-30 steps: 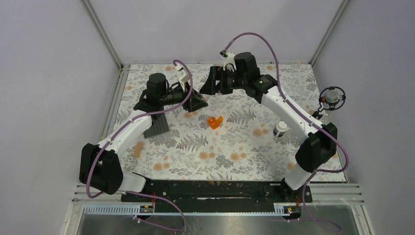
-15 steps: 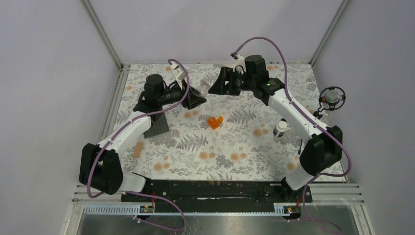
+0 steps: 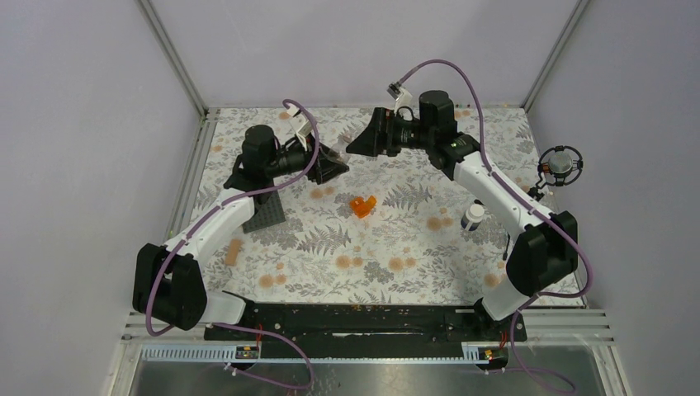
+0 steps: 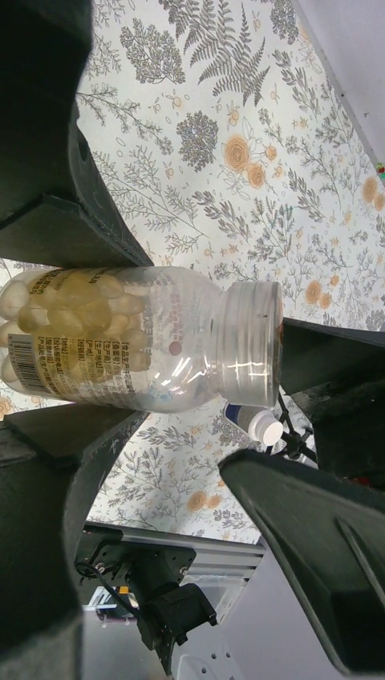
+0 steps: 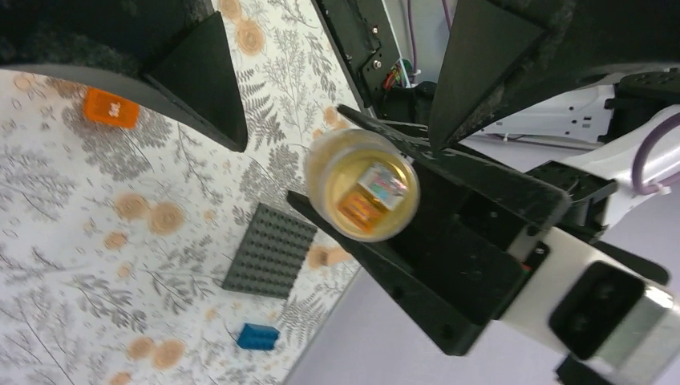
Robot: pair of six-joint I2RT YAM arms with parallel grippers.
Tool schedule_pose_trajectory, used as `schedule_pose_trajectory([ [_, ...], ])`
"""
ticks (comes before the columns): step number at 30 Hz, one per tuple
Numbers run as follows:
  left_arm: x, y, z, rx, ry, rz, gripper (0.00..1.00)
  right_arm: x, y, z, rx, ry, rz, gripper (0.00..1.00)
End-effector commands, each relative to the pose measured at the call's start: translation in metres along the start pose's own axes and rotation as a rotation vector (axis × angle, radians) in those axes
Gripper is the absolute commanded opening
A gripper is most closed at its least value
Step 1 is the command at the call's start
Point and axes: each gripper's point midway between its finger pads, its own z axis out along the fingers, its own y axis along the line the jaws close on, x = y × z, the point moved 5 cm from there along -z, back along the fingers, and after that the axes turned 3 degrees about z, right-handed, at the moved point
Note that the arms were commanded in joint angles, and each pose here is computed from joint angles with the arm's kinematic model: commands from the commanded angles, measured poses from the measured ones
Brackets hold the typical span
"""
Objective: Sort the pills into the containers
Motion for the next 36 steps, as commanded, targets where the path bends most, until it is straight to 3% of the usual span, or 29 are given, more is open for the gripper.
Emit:
schedule_pose_trajectory([
  [1, -0.019, -0.009, -0.002, 0.041, -0.043, 0.087, 0.0, -0.015, 0.043, -0.002, -0.148, -0.039, -0.089, 0.91],
  [6, -0.016, -0.018, 0.0, 0.112, -0.015, 0.098, 0.0, -0.019, 0.05, 0.009, -0.132, -0.041, -0.111, 0.88],
  [10, -0.016, -0.019, 0.0, 0.13, 0.008, 0.109, 0.0, -0.016, 0.046, 0.011, -0.11, -0.014, -0.11, 0.65],
  [12, -0.016, -0.019, 0.0, 0.134, 0.012, 0.112, 0.0, -0.016, 0.045, 0.01, -0.101, -0.004, -0.12, 0.59],
  [18, -0.017, -0.021, -0.001, 0.149, 0.015, 0.114, 0.0, -0.014, 0.036, 0.008, -0.035, 0.012, -0.154, 0.67],
  [23, -0.016, -0.022, -0.001, 0.156, 0.023, 0.113, 0.0, -0.014, 0.036, 0.008, -0.028, 0.032, -0.17, 0.6],
  [32, -0.017, -0.023, -0.001, 0.165, 0.027, 0.109, 0.0, -0.006, 0.033, 0.008, -0.029, 0.083, -0.187, 0.69],
  [36, -0.018, -0.023, -0.001, 0.17, 0.026, 0.11, 0.0, -0.001, 0.031, 0.012, -0.025, 0.106, -0.193, 0.63],
])
